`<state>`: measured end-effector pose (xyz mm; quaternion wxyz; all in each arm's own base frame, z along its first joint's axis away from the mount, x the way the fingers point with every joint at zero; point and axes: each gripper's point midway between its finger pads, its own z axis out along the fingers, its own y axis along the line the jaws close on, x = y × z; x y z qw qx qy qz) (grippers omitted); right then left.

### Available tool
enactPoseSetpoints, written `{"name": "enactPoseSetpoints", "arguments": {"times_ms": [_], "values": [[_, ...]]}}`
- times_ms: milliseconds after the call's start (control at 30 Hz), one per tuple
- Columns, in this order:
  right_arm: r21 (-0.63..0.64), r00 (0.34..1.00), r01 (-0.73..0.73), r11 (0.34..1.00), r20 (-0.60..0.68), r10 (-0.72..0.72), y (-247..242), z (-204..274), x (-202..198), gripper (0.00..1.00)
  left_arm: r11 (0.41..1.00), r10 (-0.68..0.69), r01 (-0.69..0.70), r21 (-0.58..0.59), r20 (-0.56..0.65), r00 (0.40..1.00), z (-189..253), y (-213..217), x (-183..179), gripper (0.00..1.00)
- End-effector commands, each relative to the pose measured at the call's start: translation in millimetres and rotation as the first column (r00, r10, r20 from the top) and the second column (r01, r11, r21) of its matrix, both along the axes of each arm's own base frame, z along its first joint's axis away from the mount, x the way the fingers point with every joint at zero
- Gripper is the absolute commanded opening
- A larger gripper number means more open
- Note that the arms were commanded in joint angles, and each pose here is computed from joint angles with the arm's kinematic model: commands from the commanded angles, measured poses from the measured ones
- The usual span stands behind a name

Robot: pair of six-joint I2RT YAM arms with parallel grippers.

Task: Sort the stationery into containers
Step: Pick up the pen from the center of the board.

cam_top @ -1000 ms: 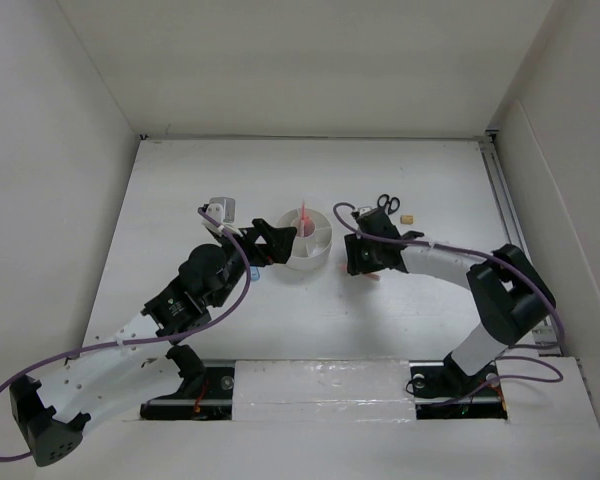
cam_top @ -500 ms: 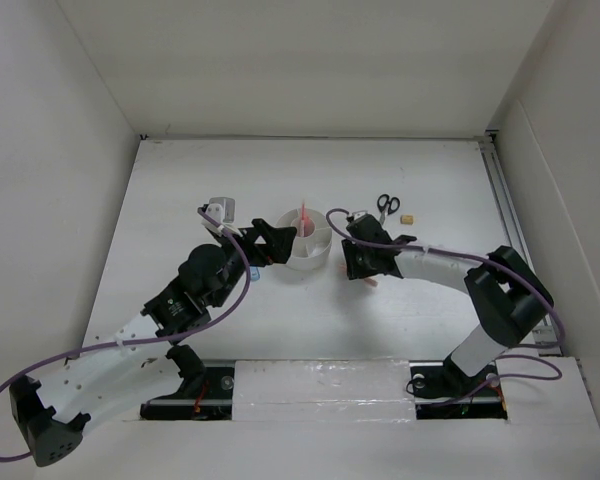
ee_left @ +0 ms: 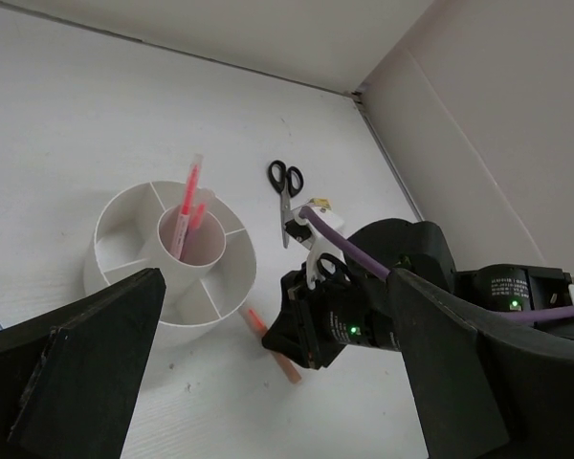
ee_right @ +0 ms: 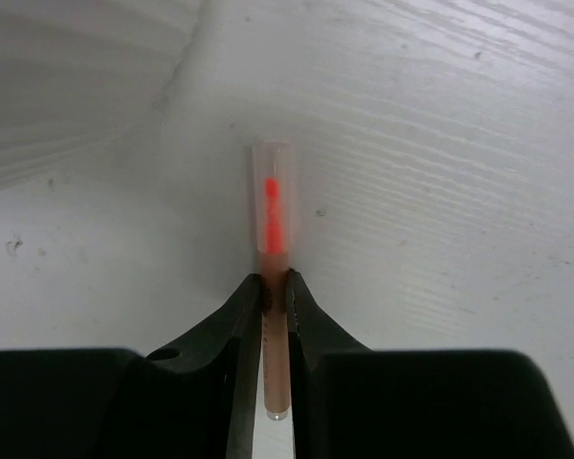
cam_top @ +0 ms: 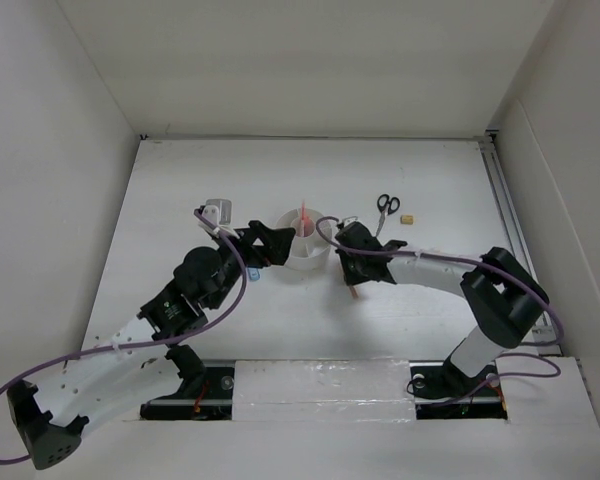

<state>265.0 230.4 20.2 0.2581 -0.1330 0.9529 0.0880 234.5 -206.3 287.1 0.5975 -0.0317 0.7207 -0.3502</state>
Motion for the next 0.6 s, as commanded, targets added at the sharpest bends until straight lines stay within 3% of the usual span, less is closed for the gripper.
{"name": "enactPoseSetpoints", "arguments": {"times_ms": [0, 133, 367, 467, 567], "values": [[-0.086, 0.986, -0.056, 0.995, -0.161, 0.041, -6, -32, -46, 0.00, 0.999, -0.005, 0.006, -0.031, 0.033, 0.999, 10, 0, -1, 1.00], [-0.065, 0.992, -0.031, 0.997, -0.123, 0.023, -5, -20, -50, 0.00, 0.999, -0.005, 0.006, -0.038, 0.028, 1.000, 10, 1, -2, 1.00], [0.184, 0.996, 0.014, 0.983, 0.082, -0.030, -7, 75, -46, 0.00, 0.992, -0.095, 0.100, -0.078, 0.057, 0.994, 27, -7, -17, 1.00], [0.316, 0.975, -0.019, 0.949, 0.218, -0.053, -10, 136, -45, 0.00, 0.978, -0.173, 0.183, -0.102, 0.094, 0.980, 39, -15, -29, 1.00], [0.468, 0.919, -0.157, 0.869, 0.391, -0.044, -4, 199, -50, 0.00, 0.948, -0.282, 0.298, -0.114, 0.132, 0.950, 49, -29, -44, 1.00]]}}
